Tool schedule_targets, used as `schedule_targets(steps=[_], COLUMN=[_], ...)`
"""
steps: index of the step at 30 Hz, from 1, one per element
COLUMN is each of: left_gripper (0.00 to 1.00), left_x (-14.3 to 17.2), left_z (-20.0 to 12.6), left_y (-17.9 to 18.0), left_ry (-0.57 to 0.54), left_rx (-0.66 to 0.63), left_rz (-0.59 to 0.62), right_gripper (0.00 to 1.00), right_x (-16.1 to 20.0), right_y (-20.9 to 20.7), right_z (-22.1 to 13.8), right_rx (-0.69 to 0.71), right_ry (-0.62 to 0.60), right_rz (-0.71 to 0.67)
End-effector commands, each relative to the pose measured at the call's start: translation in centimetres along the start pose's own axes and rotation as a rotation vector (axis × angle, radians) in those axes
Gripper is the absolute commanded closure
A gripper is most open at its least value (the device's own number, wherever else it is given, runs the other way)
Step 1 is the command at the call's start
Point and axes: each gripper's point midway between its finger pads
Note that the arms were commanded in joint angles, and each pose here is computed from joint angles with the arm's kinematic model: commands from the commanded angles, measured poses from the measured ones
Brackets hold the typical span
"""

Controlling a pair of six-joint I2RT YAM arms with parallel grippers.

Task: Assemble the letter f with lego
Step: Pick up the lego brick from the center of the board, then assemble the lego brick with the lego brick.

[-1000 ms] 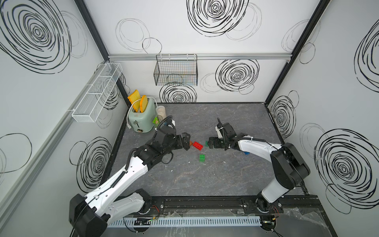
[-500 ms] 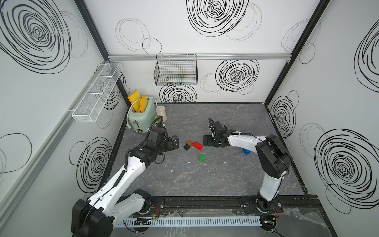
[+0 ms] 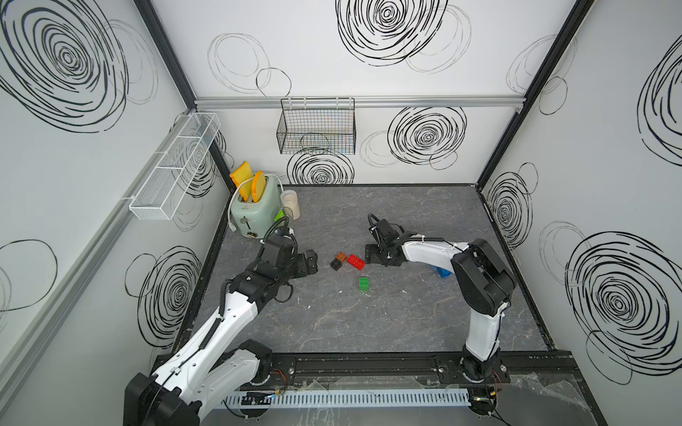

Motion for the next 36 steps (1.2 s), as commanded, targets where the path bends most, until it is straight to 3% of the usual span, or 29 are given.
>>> schedule_targets(steps=[1, 12, 17, 26, 32, 36], left_gripper=[0.02, 0.02, 0.02, 0.02, 0.02, 0.02], left_x=[-0.7, -0.6, -0.6, -0.1, 2.1, 3.3], left_z=[-0.1, -0.2, -0.3, -0.5, -0.4, 0.3], left_y=[0.0, 0.0, -0.1, -3.5, -4.3, -2.7], left_ry=[-0.042, -0.043, -0.044, -0.009, 0.132, 0.161], left_rx=[0.011, 0.017, 0.031, 0.234, 0.521, 0.56], left_rz=[0.007, 0.003, 0.002, -0.016, -0.262, -0.379], right_gripper=[0.2, 0.38, 0.46, 0.49, 0.49, 0.47], right_x=[0.4, 0.7, 0.2, 0.9, 1.9, 3.8], right_y=[-0.6, -0.5, 0.4, 2.5, 3.7, 5.1], right_z=[0.6, 0.6, -1.1, -6.2, -9.1, -9.7], right_rx=[0.048, 0.065, 0.094, 0.041, 0.002, -0.038], right_ry=[0.013, 0.01, -0.04, -0.076, -0.09, -0.059], right_rz=[0.013, -0.004, -0.069, -0.124, -0.141, -0.154])
Point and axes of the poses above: each gripper's point midway between its finger pads, its own z axis out along the fingers, its own y axis along the line the jaws close on, x = y × z, and after that the axes turned 6 degrees about z, right-handed
